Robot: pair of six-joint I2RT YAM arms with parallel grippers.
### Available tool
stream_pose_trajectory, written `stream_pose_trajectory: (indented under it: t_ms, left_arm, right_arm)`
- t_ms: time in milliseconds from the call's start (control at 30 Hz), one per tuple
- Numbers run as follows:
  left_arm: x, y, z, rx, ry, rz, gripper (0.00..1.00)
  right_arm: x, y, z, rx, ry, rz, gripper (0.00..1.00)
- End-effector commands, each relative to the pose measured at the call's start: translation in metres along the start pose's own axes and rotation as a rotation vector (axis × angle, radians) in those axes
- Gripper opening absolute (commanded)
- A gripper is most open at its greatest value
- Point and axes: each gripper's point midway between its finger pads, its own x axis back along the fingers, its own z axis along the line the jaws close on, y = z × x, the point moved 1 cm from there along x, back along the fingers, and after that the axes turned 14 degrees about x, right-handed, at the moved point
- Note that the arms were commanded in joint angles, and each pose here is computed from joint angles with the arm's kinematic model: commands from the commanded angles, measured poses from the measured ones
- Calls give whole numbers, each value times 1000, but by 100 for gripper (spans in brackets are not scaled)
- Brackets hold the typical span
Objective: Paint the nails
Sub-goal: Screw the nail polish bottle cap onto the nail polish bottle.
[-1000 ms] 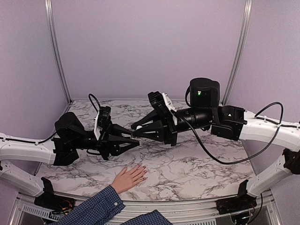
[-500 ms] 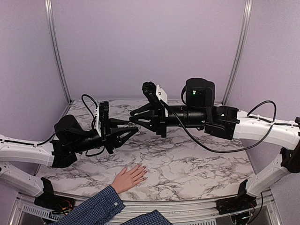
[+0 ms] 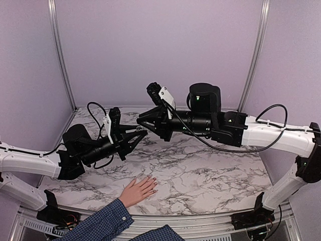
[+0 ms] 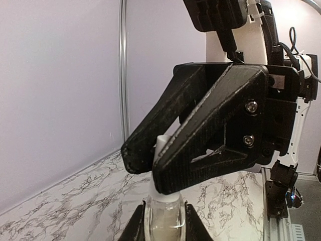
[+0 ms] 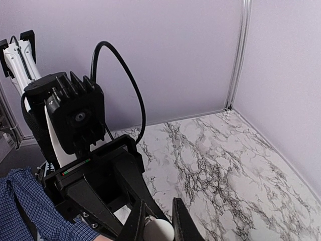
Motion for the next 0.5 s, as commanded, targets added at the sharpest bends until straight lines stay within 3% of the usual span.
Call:
stream_pose_trajectory:
  t_ms: [0,200,467]
  left_arm:
    - [-2,50,7,-21,66,-183,0]
    - [2,42,4,-21,46,-161,0]
    - [8,31,-10,-18,-45,-116,0]
  right_arm:
    - [-10,-35,15,-121,41,124,3]
    - [1,-19,14,-70,42,89,20]
    - [24,4,16,10,46,25,59]
